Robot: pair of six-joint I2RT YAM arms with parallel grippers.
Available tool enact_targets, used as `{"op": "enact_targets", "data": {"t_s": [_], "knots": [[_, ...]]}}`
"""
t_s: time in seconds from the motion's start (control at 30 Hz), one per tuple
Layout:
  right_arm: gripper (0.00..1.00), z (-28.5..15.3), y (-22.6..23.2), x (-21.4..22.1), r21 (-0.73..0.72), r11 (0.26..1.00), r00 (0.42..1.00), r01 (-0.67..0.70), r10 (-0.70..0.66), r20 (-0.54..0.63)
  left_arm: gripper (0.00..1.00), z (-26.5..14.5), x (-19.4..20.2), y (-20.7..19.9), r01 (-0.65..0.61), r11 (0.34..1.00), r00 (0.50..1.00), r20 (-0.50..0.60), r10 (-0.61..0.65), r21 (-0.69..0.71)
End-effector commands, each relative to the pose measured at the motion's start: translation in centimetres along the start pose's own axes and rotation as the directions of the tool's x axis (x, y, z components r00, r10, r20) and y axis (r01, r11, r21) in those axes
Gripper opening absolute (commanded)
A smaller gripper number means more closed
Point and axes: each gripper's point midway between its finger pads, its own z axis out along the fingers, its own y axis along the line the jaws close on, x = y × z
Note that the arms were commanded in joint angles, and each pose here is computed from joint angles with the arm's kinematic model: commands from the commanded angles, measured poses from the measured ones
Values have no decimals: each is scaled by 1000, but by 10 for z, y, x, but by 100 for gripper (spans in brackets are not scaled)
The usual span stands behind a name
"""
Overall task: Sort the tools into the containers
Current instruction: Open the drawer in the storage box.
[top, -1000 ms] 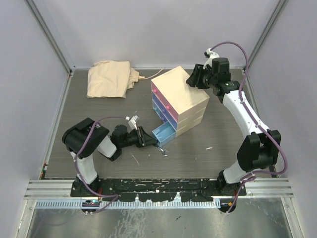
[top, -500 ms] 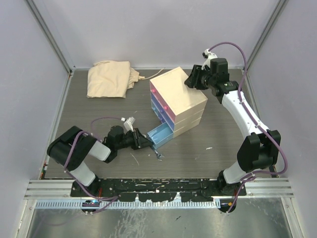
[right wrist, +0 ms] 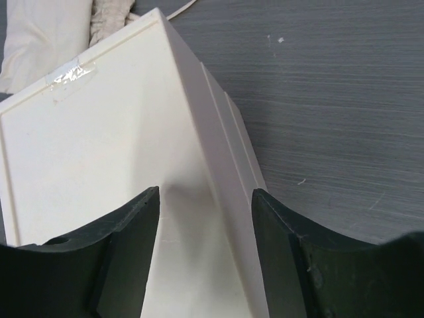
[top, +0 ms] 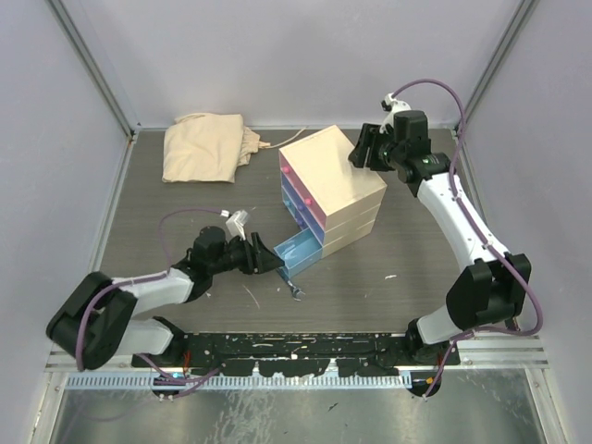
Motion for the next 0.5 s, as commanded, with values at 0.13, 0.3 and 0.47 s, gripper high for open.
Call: {"op": "enact_targets", "data": {"t_s": [0.13, 0.3, 0.47], "knots": [[65, -70, -2, -65, 116, 993, 956, 28, -61, 287, 58, -28, -37, -15, -78, 992, 989, 118, 89, -95], [65, -97, 25, -56, 107, 989, 945, 102, -130, 300, 62, -49, -49, 3, -25, 970, 984, 166, 67, -244], [65, -115, 90, -14, 63, 972, 941, 227, -235, 245, 68, -68, -64, 16, 24, 942, 974, 220, 53, -335]]}}
